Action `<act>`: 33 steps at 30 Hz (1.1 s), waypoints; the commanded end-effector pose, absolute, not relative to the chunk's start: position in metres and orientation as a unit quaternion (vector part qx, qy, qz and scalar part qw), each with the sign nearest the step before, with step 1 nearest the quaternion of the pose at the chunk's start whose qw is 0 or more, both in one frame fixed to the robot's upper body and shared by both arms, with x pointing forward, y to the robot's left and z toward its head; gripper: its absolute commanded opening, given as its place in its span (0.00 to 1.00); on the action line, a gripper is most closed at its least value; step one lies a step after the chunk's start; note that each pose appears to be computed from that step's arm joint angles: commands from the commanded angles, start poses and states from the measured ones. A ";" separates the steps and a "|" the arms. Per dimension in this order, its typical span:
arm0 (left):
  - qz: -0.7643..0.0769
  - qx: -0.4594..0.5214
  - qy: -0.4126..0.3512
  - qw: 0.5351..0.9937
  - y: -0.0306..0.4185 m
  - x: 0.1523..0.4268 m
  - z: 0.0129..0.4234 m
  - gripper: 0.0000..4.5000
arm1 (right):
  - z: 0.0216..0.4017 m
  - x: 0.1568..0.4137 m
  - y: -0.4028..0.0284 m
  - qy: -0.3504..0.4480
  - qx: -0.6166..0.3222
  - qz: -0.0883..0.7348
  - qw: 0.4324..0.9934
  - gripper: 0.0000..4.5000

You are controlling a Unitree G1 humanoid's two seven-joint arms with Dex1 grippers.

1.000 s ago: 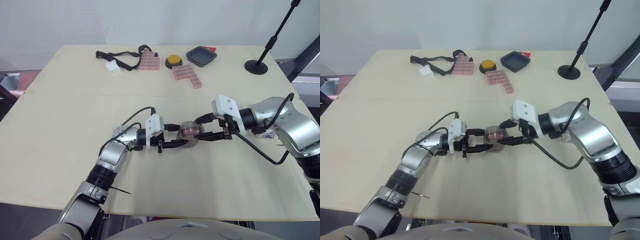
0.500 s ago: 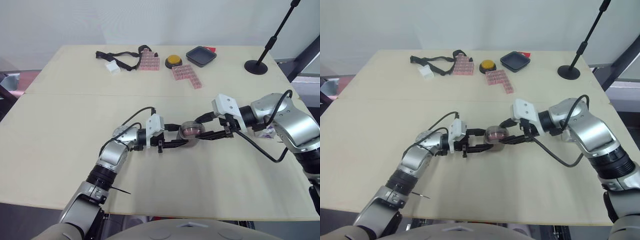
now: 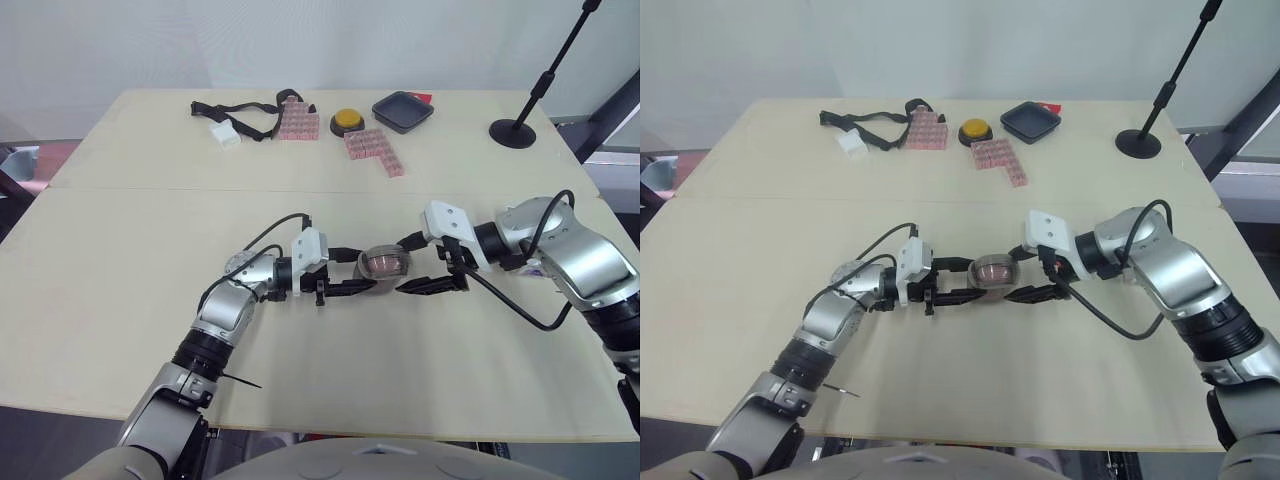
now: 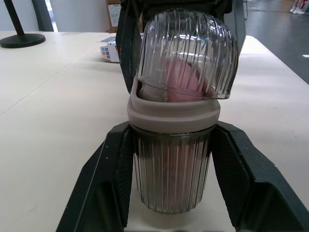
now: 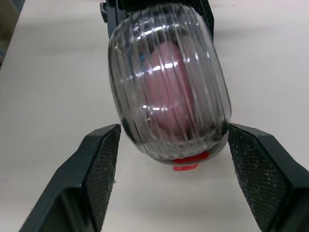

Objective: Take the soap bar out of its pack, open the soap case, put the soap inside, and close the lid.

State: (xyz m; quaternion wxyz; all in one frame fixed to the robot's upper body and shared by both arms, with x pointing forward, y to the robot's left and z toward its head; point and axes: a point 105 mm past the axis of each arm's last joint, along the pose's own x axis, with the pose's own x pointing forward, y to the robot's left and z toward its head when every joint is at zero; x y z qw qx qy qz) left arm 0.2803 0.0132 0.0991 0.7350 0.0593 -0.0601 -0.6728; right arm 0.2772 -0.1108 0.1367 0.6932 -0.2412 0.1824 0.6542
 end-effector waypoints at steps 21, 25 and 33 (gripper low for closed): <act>-0.674 0.069 -0.067 0.733 0.015 0.279 0.103 0.42 | 0.143 0.279 -0.128 0.182 -0.252 0.626 0.715 0.79; -0.673 0.068 -0.067 0.733 0.015 0.279 0.103 0.42 | 0.140 0.279 -0.138 0.193 -0.246 0.610 0.728 0.79; -0.674 0.067 -0.067 0.733 0.015 0.279 0.103 0.42 | 0.136 0.278 -0.164 0.206 -0.234 0.572 0.759 0.48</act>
